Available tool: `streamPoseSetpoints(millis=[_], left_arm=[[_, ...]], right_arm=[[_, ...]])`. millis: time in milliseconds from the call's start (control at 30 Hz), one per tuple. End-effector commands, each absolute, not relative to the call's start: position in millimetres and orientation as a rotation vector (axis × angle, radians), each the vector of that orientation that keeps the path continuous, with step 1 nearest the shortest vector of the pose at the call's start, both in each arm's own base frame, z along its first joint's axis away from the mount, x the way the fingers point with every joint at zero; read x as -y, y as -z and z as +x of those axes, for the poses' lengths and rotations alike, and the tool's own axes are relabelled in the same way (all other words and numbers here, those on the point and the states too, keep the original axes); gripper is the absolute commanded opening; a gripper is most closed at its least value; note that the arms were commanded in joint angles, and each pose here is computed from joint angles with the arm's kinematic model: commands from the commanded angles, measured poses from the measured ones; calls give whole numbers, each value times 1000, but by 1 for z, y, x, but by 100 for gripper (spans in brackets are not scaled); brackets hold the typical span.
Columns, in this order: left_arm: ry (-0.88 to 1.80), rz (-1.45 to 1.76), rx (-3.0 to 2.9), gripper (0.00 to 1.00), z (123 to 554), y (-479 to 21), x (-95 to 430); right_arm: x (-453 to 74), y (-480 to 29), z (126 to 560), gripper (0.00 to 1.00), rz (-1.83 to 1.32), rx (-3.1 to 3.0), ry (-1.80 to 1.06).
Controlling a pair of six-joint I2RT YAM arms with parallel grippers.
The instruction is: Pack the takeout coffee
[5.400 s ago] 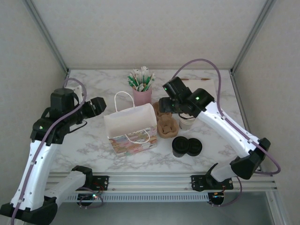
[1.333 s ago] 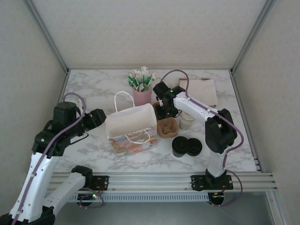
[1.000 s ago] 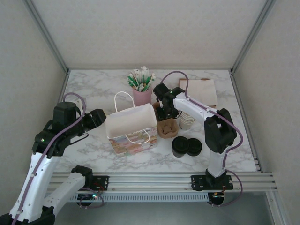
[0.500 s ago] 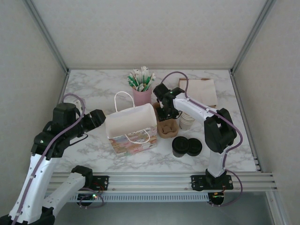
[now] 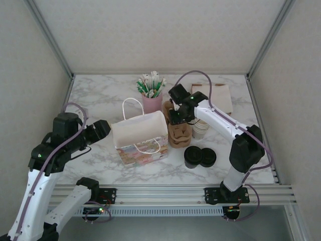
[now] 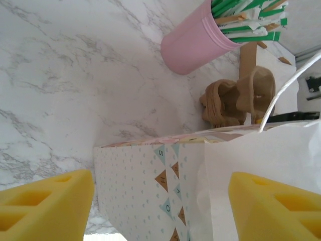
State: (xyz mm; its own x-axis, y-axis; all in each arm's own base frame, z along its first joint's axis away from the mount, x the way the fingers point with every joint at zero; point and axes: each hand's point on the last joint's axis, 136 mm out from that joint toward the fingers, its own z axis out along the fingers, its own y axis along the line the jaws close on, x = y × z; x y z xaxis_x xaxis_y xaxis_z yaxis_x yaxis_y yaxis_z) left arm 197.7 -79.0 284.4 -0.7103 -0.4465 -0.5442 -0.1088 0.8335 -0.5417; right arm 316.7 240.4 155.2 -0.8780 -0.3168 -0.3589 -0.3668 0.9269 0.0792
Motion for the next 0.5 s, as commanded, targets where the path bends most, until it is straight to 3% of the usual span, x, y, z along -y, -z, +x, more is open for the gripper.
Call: streamPoseSetpoints(millis=[0, 267, 467], left_arm=[[660, -362, -2358, 69, 185, -286, 84], [680, -312, -2397, 67, 176, -288, 89], [734, -279, -2411, 58, 176, -286, 99]], right_arm=[[-238, -182, 322, 41, -477, -2650, -242], [-239, -235, 327, 41, -458, -2459, -315], [-238, -265, 326, 41, -475, -2357, -350]])
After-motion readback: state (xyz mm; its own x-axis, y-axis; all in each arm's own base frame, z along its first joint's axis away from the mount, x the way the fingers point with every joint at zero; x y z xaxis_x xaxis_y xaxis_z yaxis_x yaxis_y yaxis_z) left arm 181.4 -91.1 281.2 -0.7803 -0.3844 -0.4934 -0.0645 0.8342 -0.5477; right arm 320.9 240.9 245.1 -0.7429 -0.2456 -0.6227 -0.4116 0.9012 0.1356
